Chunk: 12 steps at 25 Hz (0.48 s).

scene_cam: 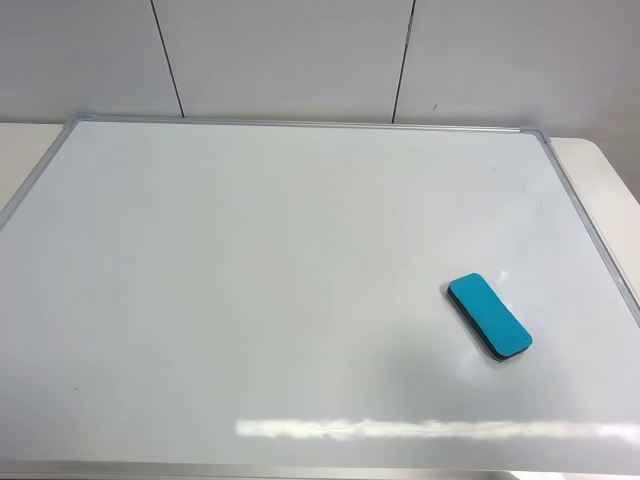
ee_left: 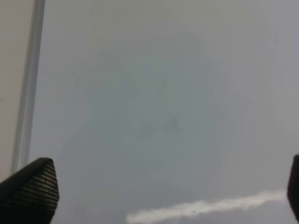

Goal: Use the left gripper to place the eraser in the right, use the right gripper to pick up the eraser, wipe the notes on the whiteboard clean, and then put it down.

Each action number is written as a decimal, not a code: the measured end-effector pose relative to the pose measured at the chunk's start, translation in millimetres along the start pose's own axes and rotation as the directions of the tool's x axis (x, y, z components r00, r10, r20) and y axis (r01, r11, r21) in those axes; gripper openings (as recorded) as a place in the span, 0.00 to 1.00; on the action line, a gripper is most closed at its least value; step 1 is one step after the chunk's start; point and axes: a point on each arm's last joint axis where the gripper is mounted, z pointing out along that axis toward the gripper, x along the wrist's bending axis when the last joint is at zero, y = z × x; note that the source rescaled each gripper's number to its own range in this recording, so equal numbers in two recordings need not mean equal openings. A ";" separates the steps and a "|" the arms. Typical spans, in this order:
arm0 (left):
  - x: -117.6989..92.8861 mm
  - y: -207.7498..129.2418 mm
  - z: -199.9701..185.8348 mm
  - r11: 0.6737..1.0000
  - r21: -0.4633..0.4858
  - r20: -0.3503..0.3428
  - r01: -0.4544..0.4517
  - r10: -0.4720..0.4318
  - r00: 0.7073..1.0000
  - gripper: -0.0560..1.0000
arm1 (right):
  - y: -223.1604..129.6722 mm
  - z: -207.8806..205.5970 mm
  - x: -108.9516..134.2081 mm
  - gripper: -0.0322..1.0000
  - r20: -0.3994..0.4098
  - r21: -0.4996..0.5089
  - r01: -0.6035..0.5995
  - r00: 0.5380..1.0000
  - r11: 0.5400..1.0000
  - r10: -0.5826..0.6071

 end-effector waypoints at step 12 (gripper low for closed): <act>0.0 -0.1 0.0 1.000 0.001 0.000 -0.001 0.001 1.000 1.00 | -13.1 10.7 -1.3 1.00 -0.004 0.043 0.018 1.000 0.999 -0.018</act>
